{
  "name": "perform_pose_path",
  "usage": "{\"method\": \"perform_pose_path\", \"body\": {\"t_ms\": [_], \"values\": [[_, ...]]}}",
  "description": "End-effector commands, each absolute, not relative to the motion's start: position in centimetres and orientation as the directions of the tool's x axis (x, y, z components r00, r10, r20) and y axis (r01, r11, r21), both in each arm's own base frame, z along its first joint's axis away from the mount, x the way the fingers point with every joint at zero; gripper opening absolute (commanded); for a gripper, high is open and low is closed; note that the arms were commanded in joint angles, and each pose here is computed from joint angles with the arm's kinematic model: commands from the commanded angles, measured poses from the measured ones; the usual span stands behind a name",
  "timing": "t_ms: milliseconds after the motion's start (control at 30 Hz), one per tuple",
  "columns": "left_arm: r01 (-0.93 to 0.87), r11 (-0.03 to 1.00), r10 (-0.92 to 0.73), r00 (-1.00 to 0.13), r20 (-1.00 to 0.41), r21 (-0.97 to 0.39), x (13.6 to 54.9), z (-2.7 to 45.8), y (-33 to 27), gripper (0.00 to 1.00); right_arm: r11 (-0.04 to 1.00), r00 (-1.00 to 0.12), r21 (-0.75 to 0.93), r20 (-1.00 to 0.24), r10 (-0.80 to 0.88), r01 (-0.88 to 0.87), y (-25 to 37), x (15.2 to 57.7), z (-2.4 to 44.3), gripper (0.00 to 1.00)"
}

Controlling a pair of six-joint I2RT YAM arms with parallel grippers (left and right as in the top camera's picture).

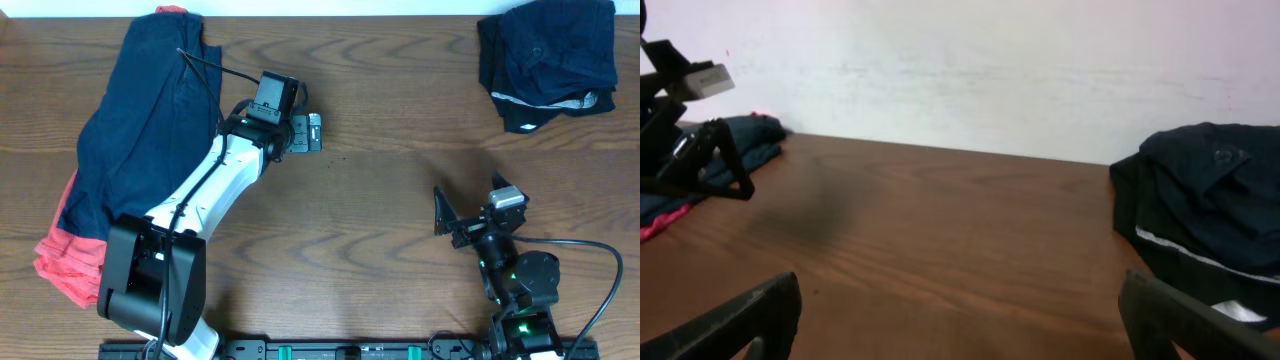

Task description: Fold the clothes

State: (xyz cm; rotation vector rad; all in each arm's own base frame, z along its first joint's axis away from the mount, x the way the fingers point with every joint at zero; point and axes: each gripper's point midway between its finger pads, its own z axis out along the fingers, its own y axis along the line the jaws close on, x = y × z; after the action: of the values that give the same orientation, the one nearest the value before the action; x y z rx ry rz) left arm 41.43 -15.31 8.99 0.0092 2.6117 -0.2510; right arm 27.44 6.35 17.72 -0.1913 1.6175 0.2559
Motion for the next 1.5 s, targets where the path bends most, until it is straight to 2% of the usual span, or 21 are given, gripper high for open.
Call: {"method": "perform_pose_path", "body": {"t_ms": [0, 333, 733, 933, 1100, 1467], "values": [[0.056, 0.981, -0.049, -0.852, -0.521, -0.184, 41.9, 10.4, -15.2, 0.98, 0.961, -0.079, 0.066, -0.996, 0.046, -0.269, 6.2, 27.2, 16.8, 0.99], [0.056, 0.981, -0.049, -0.852, -0.521, -0.184, 41.9, 10.4, -15.2, 0.98, 0.961, -0.092, 0.069, -0.995, 0.046, -0.268, 6.0, 26.0, 15.9, 0.99], [0.056, 0.981, -0.049, -0.852, -0.521, -0.184, 41.9, 10.4, -15.2, 0.98, 0.962, -0.164, 0.079, -0.986, 0.036, -0.263, 5.9, 25.1, 14.1, 0.99], [0.056, 0.981, -0.049, -0.852, -0.521, -0.184, 41.9, 10.4, -15.2, 0.98, 0.946, -0.173, 0.088, -0.984, 0.034, -0.312, 6.6, 24.0, 13.9, 0.99], [0.056, 0.981, -0.049, -0.852, -0.521, -0.184, 41.9, 10.4, -15.2, 0.98, 0.944, -0.067, 0.068, -0.997, 0.049, -0.322, 6.6, 23.6, 16.3, 0.99], [0.056, 0.981, -0.049, -0.852, -0.521, -0.184, 41.9, 10.4, -15.2, 0.98, 0.948, -0.073, 0.058, -0.997, 0.037, -0.313, 6.5, 23.7, 16.1, 0.99]]}}
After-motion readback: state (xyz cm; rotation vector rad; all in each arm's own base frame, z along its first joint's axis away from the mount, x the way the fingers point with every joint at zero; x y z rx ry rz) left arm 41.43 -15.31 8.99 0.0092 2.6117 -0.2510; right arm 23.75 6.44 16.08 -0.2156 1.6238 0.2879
